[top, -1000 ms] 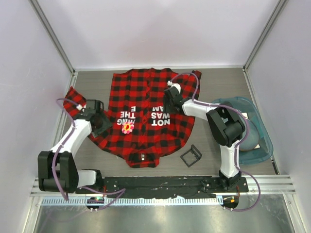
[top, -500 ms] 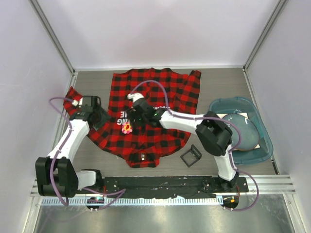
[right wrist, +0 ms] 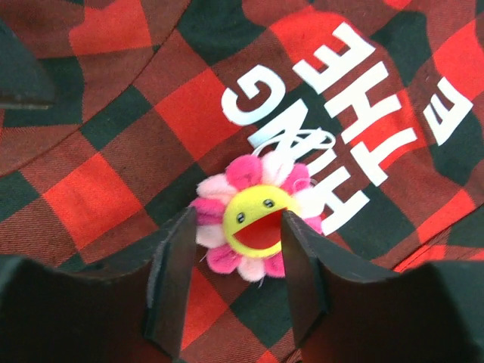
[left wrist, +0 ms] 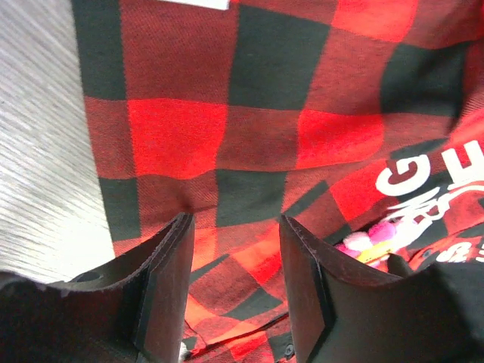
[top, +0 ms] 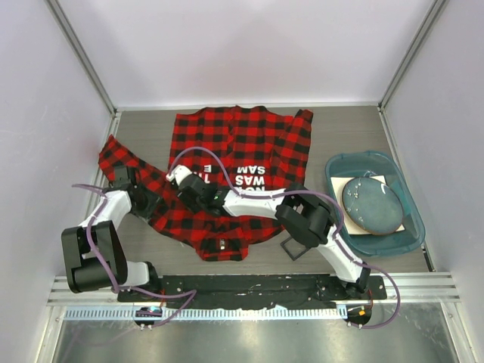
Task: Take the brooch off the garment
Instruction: Pick up the brooch from the flattened clothing.
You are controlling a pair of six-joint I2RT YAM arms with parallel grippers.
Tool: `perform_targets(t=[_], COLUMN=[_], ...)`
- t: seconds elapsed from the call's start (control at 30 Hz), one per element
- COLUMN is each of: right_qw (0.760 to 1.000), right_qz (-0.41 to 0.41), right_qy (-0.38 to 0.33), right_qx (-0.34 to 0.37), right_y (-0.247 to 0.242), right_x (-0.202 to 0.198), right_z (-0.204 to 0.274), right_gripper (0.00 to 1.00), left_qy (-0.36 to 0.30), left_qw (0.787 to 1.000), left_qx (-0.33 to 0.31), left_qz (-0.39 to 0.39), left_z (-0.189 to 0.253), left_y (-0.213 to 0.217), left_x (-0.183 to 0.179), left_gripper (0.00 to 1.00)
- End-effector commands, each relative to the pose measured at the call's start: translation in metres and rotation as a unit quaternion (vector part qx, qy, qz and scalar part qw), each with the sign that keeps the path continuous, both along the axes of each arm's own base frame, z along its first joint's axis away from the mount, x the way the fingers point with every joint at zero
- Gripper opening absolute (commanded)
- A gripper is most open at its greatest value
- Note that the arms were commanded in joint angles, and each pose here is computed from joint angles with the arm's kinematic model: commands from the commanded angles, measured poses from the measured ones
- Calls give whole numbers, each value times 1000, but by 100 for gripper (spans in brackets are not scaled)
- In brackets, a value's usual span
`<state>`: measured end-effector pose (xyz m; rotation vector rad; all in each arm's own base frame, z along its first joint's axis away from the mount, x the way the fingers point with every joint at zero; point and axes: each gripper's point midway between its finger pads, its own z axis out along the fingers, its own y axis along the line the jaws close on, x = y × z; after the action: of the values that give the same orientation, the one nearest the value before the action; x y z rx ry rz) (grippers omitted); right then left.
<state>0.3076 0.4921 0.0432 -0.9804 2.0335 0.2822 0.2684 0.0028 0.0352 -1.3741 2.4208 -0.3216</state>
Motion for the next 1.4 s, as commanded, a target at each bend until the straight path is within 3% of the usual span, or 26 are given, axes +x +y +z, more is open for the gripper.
perform_targets(t=[0.0, 0.2, 0.47, 0.57, 0.6, 0.73, 0.8, 0.93, 1.13, 1.37], right_qw=[1000, 1000, 996, 994, 994, 996, 997, 992, 944, 897], right_qz=[4, -2, -33, -62, -64, -66, -67, -68, -35, -51], right_qy=[-23, -15, -46, -64, -65, -51, -30, 57, 196, 280], right_qx=[11, -12, -64, -61, -56, -26, 1, 91, 262, 339], right_y=[10, 0, -7, -13, -12, -6, -2, 10, 16, -9], right_x=[11, 8, 3, 11, 12, 8, 2, -3, -14, -17], right_z=[10, -9, -28, -17, -12, 2, 8, 16, 32, 27], right_gripper=[57, 70, 70, 52, 36, 19, 10, 3, 3, 6], left_qy=[-9, -3, -4, -2, 0, -4, -11, -51, -133, -180], left_qw=[1000, 1000, 1000, 1000, 1000, 1000, 1000, 997, 984, 966], left_qx=[-12, -5, 1, 6, 9, 23, 23, 10, -24, -64], left_qz=[5, 5, 4, 3, 4, 4, 0, -48, -117, -173], left_z=[-5, -9, -6, -6, -7, -3, 1, 15, 48, 68], left_y=[2, 6, 8, 9, 10, 14, 14, 4, -21, -49], left_x=[2, -1, -2, -3, -5, -6, -5, 8, 22, 27], left_gripper=[52, 51, 50, 49, 49, 49, 48, 41, 40, 39])
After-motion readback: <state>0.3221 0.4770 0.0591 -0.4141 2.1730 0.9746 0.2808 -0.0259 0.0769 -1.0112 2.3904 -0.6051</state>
